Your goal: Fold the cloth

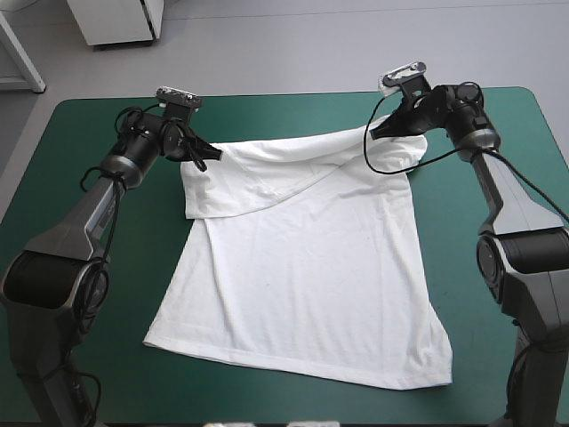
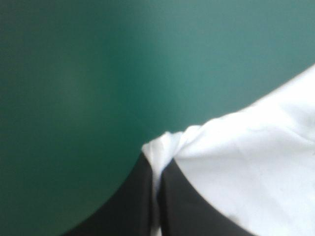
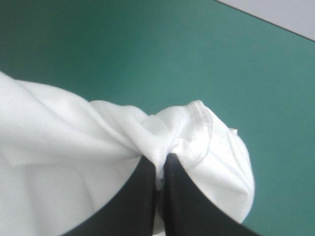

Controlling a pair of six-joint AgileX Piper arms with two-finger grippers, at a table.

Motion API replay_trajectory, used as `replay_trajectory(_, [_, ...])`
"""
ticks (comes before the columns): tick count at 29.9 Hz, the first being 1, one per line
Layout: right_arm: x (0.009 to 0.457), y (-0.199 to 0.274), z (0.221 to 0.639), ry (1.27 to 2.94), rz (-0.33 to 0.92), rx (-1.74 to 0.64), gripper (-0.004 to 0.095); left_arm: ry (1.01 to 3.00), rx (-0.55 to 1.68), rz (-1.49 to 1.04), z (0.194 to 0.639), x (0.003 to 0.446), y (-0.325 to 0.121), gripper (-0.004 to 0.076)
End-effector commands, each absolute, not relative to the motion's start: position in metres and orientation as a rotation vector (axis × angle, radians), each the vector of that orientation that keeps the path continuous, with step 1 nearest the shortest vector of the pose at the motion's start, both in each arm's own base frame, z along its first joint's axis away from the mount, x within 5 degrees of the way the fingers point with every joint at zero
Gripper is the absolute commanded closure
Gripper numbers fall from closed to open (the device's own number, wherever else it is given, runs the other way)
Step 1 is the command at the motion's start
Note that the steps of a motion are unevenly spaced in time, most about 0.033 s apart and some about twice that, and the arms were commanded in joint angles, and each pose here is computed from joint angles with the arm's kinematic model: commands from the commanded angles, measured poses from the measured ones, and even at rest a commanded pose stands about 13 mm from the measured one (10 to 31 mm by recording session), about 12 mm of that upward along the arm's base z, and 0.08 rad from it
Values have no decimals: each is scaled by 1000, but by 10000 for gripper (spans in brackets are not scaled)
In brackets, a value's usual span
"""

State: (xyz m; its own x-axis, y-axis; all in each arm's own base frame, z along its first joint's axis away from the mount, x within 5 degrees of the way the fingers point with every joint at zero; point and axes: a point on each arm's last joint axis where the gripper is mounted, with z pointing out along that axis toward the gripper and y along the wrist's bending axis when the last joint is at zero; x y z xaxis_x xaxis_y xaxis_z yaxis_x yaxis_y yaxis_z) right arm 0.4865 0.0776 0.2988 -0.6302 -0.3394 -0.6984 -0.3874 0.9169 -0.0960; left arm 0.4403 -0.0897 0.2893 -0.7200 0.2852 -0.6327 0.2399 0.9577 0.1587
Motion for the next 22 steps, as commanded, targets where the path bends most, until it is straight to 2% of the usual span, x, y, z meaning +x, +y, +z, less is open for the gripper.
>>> replay_trajectory(1, [487,74,324,2195,75,-498,921,2259,373,82,319,447,-91,733])
replay_trajectory(11, [497,62,309,2205,103,-459,901,2167,377,57,315,466,-96,733])
replay_trajectory(14, [495,53,308,2229,154,-458,789,2202,368,55,313,464,-95,732])
replay_trajectory(16, [493,45,309,2245,215,-437,637,2264,374,69,313,461,-93,720])
replay_trajectory(18, [489,38,315,2256,226,-430,469,2308,387,82,315,458,-92,652])
replay_trajectory(20, [486,35,321,2259,219,-432,360,2319,388,81,320,455,-91,524])
replay_trajectory(22, [480,32,332,2250,221,-430,319,2318,399,68,330,451,-92,388])
